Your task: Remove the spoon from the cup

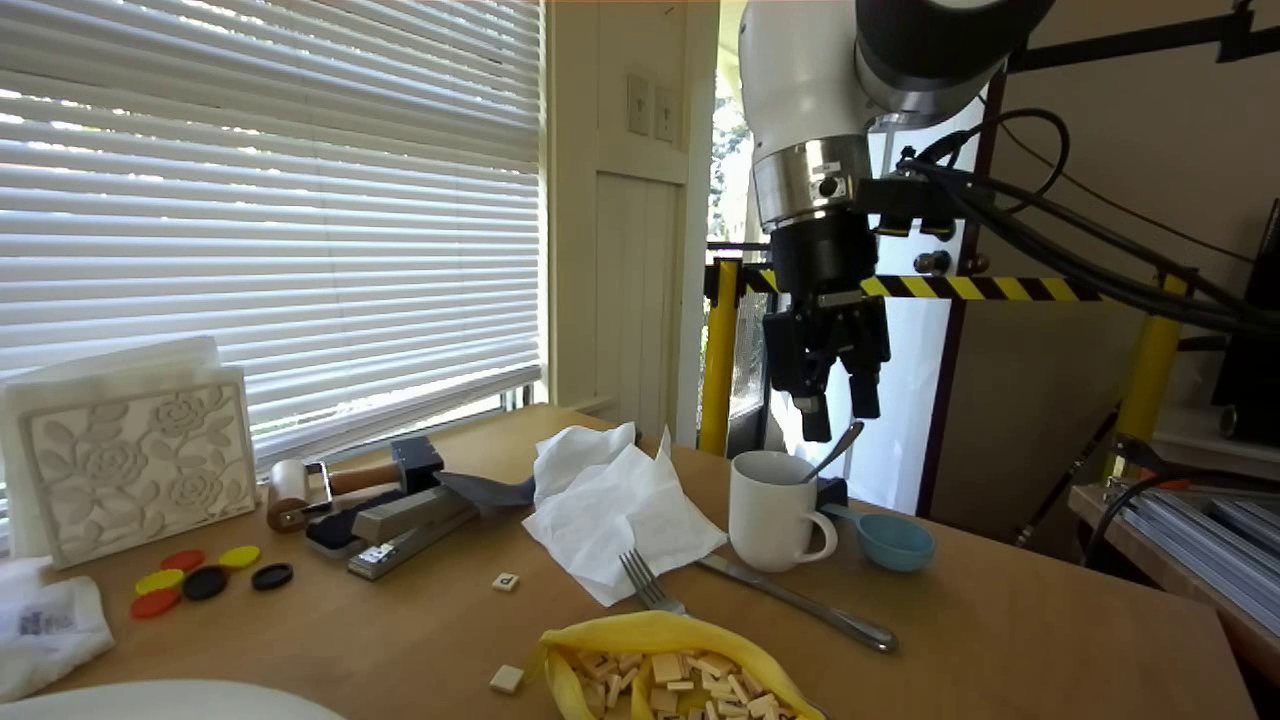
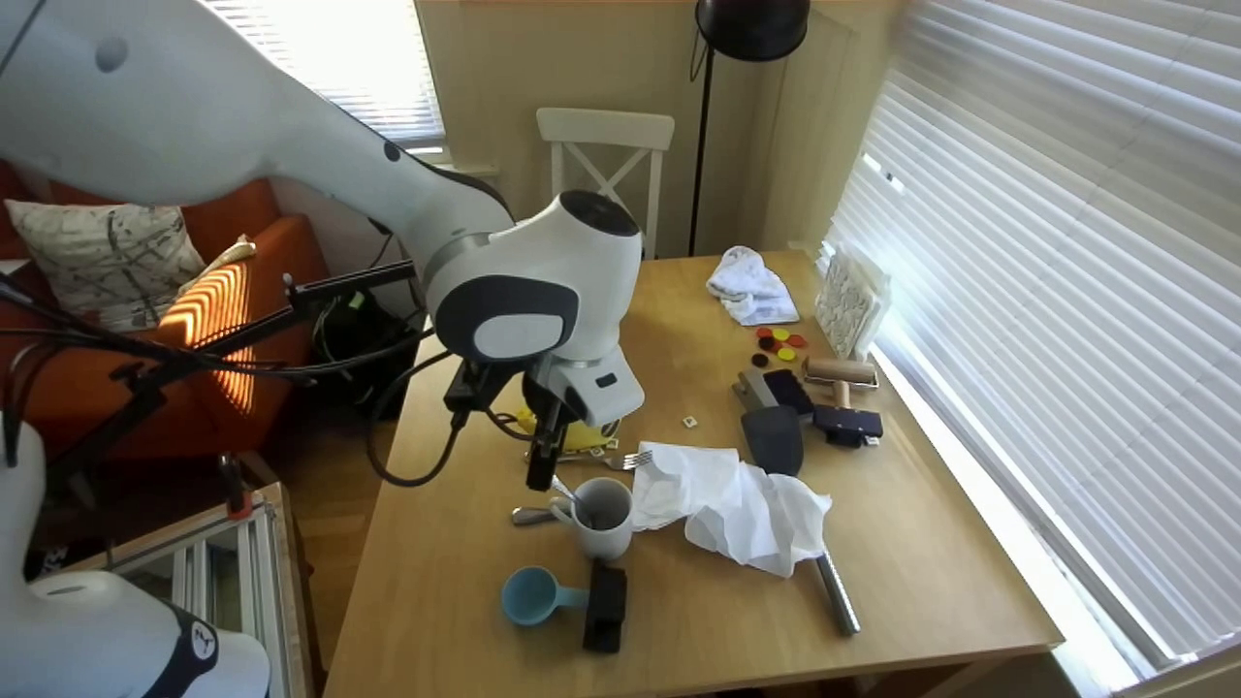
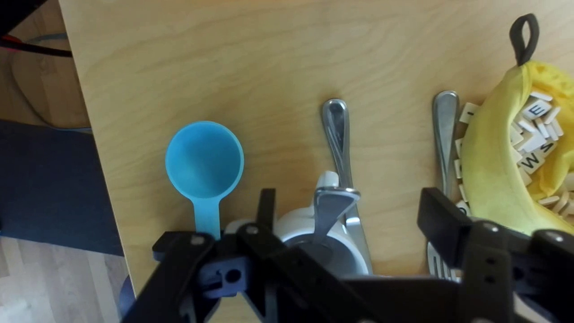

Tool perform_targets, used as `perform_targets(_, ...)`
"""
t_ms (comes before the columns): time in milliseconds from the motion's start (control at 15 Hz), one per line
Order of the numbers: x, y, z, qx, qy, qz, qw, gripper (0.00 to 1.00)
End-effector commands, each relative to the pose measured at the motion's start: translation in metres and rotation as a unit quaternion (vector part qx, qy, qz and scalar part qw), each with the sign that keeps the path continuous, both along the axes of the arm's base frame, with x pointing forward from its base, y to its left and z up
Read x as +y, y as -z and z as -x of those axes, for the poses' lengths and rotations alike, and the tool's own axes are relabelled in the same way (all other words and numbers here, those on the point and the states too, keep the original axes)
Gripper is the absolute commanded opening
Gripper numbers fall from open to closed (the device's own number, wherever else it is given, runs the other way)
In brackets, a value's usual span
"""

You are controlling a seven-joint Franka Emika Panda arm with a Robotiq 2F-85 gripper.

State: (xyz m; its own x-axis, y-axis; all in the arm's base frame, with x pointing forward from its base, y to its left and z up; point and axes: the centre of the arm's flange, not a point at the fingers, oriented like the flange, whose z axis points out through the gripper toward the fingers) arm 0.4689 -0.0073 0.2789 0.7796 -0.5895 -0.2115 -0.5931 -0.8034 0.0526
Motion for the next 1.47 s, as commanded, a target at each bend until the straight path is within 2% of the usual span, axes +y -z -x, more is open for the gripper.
perform_targets(0,-0.006,0.012,0.0,-0.008,-0.006,-0.023,0.9997,0.51)
perform_targets(200,-0.009,0.015,0.0,-0.006,-0.01,-0.028,0.9995,0.31)
perform_targets(533,-0.011,0.017,0.0,-0.002,-0.014,-0.034,0.9993,0.16)
perform_targets(600,-0.011,0.017,0.0,-0.002,-0.015,-0.034,0.9993,0.07)
perform_targets(867,-0.007,0.004,0.006,-0.004,-0.013,-0.031,0.9994,0.07)
perform_targets(1200,-0.004,-0.036,0.019,-0.036,0.0,-0.032,0.9988,0.07)
perform_targets(1400,0.001,-0.06,0.038,-0.044,0.004,-0.018,0.9988,0.07)
